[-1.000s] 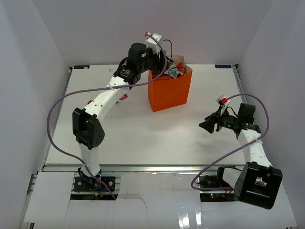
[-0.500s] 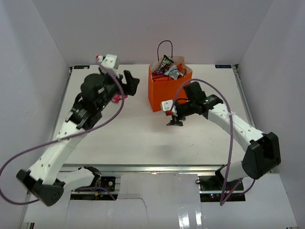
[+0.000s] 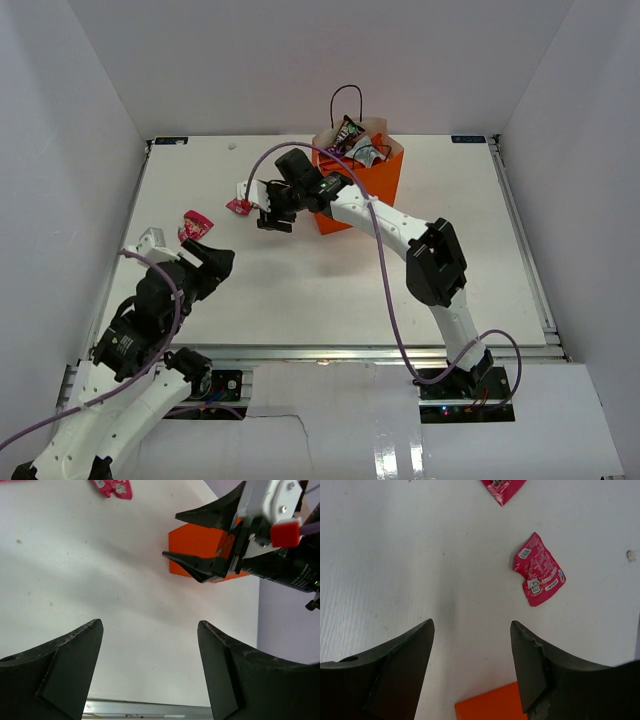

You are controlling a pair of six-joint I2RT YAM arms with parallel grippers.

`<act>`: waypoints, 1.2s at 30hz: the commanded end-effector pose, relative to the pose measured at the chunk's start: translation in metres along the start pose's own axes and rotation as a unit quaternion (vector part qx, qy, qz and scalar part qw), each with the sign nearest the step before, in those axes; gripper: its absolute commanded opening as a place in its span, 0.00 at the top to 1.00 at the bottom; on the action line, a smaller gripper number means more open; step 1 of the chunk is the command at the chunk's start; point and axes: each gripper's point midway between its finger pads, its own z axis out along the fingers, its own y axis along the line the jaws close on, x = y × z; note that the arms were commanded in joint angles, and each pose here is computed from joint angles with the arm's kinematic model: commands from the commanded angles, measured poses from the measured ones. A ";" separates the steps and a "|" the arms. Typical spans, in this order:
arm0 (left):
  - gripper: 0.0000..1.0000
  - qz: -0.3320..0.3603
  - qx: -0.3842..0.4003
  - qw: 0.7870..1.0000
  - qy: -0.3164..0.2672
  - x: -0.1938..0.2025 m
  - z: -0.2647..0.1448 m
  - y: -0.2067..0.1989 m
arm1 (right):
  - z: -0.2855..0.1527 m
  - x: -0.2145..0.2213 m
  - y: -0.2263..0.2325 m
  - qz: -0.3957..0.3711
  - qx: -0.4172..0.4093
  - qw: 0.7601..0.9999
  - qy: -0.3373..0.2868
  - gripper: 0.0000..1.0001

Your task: Place the snacks into the paper bag

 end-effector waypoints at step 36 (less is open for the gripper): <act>0.18 -0.308 -0.121 0.932 0.151 -0.016 0.302 0.080 | -0.276 0.135 0.128 0.356 0.167 0.917 -0.068 0.31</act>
